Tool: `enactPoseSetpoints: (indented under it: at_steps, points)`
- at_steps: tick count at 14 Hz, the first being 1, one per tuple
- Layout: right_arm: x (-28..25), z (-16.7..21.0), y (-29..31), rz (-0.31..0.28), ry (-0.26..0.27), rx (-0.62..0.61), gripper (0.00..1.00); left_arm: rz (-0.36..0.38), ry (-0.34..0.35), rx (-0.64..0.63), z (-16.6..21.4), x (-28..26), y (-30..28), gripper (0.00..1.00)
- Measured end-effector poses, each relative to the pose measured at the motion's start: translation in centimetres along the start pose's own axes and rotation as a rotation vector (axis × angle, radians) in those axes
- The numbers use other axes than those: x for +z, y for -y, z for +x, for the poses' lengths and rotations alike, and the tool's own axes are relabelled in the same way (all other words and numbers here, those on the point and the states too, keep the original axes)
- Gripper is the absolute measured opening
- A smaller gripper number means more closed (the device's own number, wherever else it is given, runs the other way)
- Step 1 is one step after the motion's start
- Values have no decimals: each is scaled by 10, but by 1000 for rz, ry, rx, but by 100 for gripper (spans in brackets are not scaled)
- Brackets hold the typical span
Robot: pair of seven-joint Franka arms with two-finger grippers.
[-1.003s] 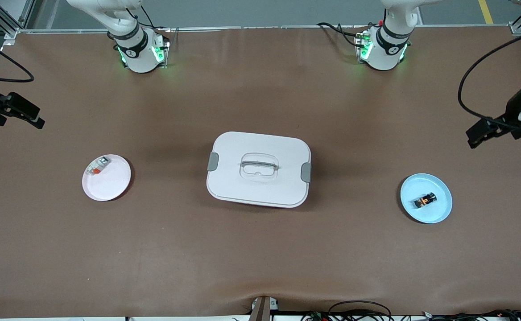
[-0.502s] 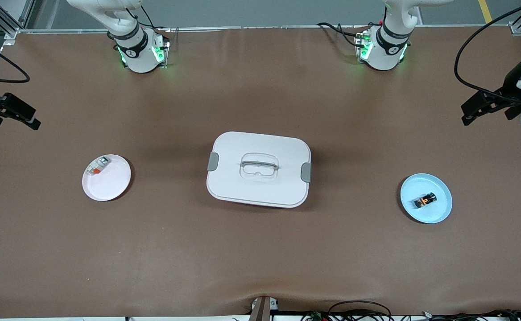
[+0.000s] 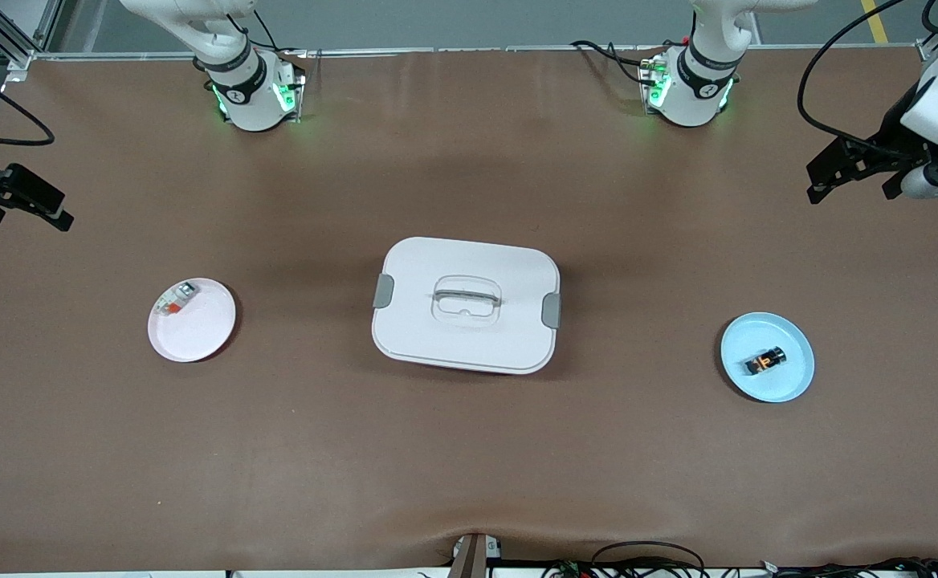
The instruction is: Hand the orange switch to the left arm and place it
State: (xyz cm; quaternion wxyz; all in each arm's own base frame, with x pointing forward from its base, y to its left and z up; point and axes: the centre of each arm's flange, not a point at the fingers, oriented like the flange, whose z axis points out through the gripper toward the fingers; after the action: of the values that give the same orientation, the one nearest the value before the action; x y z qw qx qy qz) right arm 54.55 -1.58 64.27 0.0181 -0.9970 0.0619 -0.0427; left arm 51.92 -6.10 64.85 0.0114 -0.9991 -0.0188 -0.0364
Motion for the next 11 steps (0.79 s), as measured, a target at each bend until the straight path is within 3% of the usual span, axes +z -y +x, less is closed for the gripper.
enactPoseSetpoints:
  at_steps: [11]
  points:
    - [1,-3,2,-1,17,-3,100,5,40,-7,-4,-6,4,100]
